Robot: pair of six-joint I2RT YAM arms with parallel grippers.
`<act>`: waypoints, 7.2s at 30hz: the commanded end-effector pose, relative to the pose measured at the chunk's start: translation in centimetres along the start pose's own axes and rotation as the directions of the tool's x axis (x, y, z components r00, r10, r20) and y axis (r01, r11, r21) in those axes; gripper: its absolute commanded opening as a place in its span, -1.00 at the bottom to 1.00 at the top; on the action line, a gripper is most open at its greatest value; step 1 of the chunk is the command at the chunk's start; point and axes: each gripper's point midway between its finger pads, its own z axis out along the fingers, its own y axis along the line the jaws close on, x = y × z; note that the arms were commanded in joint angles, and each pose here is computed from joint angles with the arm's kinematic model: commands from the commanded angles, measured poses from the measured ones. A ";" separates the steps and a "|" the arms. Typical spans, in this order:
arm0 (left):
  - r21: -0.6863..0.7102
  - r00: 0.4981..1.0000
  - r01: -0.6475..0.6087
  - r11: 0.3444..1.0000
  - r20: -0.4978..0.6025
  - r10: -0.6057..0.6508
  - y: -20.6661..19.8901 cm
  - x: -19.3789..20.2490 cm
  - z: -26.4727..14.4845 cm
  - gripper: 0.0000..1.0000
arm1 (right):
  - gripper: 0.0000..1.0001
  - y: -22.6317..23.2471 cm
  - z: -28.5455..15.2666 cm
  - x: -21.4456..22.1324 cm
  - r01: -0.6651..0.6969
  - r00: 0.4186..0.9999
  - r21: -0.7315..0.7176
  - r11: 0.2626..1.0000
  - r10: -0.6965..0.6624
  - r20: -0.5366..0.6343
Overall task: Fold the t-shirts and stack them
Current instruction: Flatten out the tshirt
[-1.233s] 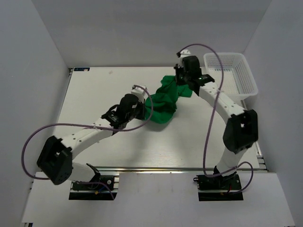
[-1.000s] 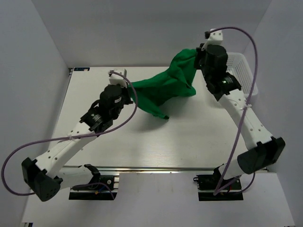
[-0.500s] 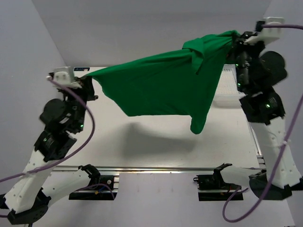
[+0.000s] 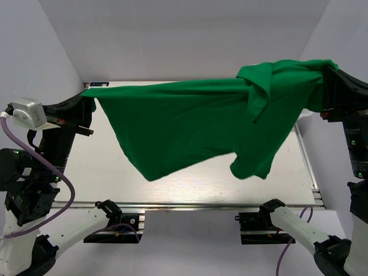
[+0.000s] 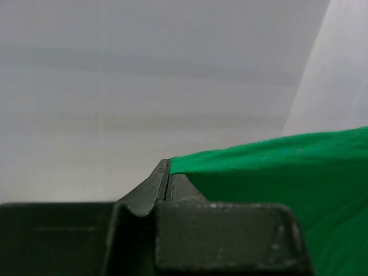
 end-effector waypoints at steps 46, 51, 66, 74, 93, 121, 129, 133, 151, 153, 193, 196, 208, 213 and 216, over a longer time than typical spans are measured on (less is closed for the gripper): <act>-0.423 0.567 -0.255 0.869 -0.794 -0.220 14.5 45.1 4.2 1.00 | 0.81 -4.6 5.9 56.3 0.183 0.390 0.298 0.937 0.209 -0.897; -0.471 0.543 -0.105 0.876 -0.765 -0.346 11.1 45.4 -2.7 1.00 | 0.81 -3.0 0.5 54.6 0.110 0.347 0.344 0.932 0.288 -0.892; -0.488 0.263 0.056 0.871 -0.835 -0.484 5.2 48.5 -19.8 0.88 | 0.81 -1.2 -13.1 54.5 0.048 0.191 0.419 0.907 0.403 -0.895; -0.442 0.225 0.059 0.895 -0.868 -0.444 4.7 50.3 -20.3 0.50 | 0.81 -1.4 -15.1 53.9 0.061 0.178 0.434 0.899 0.418 -0.891; -0.362 0.286 0.022 0.932 -0.891 -0.353 5.5 52.1 -18.1 -1.00 | 0.81 -0.9 -25.6 53.1 0.139 -0.019 0.475 0.869 0.482 -0.876; -0.334 0.388 0.071 0.940 -0.859 -0.335 4.5 47.3 -14.4 -1.00 | -1.00 -3.2 -24.8 53.3 0.187 0.122 0.610 0.770 0.598 -0.792; -0.362 0.706 0.007 0.932 -0.659 -0.261 6.5 36.2 -4.8 -1.00 | -1.00 -7.5 -10.2 41.4 0.100 0.599 0.657 0.747 0.482 -0.639; -0.408 0.812 -0.030 0.912 -0.543 -0.216 7.6 29.6 -1.3 -1.00 | -1.00 -9.8 -5.2 33.5 0.065 0.770 0.705 0.707 0.414 -0.486; 0.067 0.983 -0.163 0.984 -0.078 0.168 0.0 3.7 3.5 -1.00 | -1.00 -10.3 0.9 4.5 0.025 0.996 0.587 0.809 0.032 -0.088; 0.122 0.984 -0.168 0.978 -0.036 0.174 -1.1 2.1 2.9 -1.00 | -1.00 -9.4 0.6 2.7 0.007 0.999 0.538 0.843 0.023 -0.048; -0.255 0.660 -0.437 0.863 -0.742 0.115 14.0 40.4 8.3 -1.00 | -1.00 -10.4 4.2 40.8 0.180 0.793 0.485 0.856 0.165 -0.586; -0.259 0.625 -0.409 0.875 -0.778 0.062 16.3 45.7 8.4 -1.00 | -1.00 -10.2 4.0 49.0 0.205 0.679 0.425 0.881 0.184 -0.710; -0.206 0.531 -0.331 0.921 -0.847 0.001 20.9 57.3 11.8 -1.00 | -1.00 -10.5 5.0 65.5 0.208 0.422 0.321 0.924 0.211 -0.882; -0.199 0.535 -0.315 0.928 -0.845 0.000 21.6 57.1 12.8 -1.00 | -1.00 -10.5 5.4 66.3 0.205 0.389 0.327 0.923 0.229 -0.892; -0.215 0.537 -0.314 0.925 -0.844 -0.014 21.8 56.0 12.2 -1.00 | -1.00 -10.4 4.4 65.2 0.210 0.367 0.353 0.912 0.261 -0.893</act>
